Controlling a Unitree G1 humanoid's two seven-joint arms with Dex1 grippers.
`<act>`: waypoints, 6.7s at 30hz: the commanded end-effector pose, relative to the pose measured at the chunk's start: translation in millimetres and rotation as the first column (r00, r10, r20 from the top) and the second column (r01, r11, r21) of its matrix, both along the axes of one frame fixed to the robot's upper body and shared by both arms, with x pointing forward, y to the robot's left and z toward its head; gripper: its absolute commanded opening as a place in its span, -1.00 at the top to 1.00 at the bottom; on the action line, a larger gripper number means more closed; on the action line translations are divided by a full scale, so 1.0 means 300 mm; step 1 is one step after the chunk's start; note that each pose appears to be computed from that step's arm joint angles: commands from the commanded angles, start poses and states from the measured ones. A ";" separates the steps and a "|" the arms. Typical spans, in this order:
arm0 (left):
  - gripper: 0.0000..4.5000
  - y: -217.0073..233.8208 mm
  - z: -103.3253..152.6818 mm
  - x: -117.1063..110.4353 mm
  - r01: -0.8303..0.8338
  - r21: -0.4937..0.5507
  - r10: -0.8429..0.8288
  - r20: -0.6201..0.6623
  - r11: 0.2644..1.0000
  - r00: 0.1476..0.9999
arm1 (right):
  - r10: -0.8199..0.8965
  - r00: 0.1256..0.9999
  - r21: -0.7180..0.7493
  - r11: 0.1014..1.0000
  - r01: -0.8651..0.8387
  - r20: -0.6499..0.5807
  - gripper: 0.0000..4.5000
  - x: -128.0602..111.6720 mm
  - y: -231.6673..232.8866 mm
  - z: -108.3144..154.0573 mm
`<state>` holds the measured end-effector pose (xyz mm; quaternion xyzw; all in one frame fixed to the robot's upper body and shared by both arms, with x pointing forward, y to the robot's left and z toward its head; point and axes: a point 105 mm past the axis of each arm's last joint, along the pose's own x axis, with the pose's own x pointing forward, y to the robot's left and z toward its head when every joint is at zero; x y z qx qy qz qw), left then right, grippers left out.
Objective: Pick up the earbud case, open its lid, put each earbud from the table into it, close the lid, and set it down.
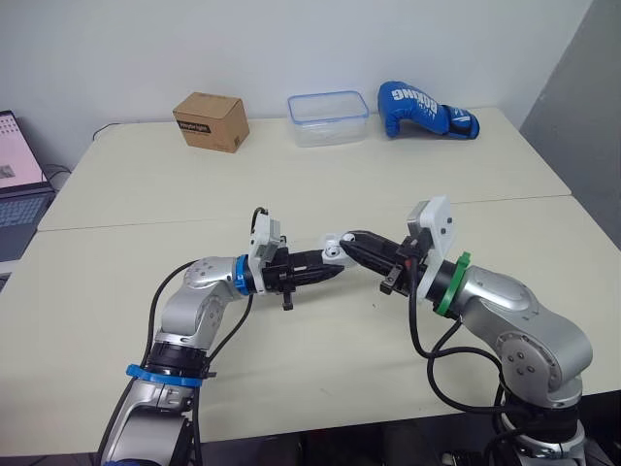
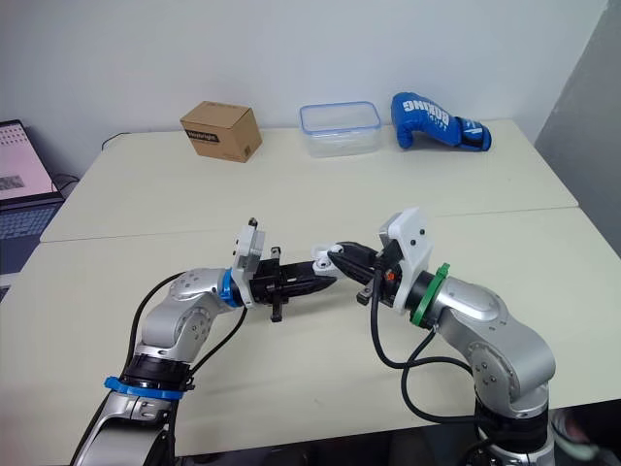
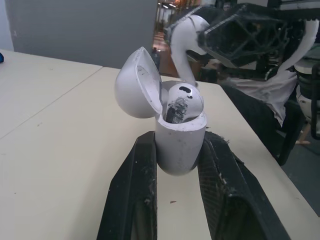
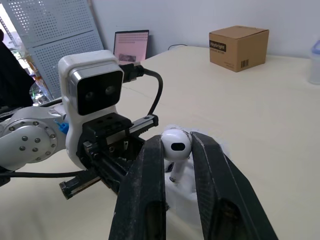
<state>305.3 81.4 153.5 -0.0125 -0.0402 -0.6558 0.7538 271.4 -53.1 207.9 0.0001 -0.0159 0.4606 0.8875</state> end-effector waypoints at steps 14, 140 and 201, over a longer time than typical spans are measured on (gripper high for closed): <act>0.67 0.001 0.048 -0.017 0.002 -0.021 -0.001 0.045 1.000 0.999 | -0.013 0.999 -0.039 0.999 0.015 0.040 0.82 0.006 -0.016 0.016; 0.67 -0.069 -0.109 0.183 -0.171 0.301 0.338 -0.689 0.938 0.641 | 0.148 0.988 -0.494 0.856 -0.149 -0.040 0.99 0.111 -0.324 -0.078; -0.53 0.328 -0.243 -0.140 -0.787 0.263 0.821 -0.040 0.558 0.569 | 0.012 0.996 -0.318 0.947 -0.039 -0.086 1.00 -0.097 -0.262 -0.261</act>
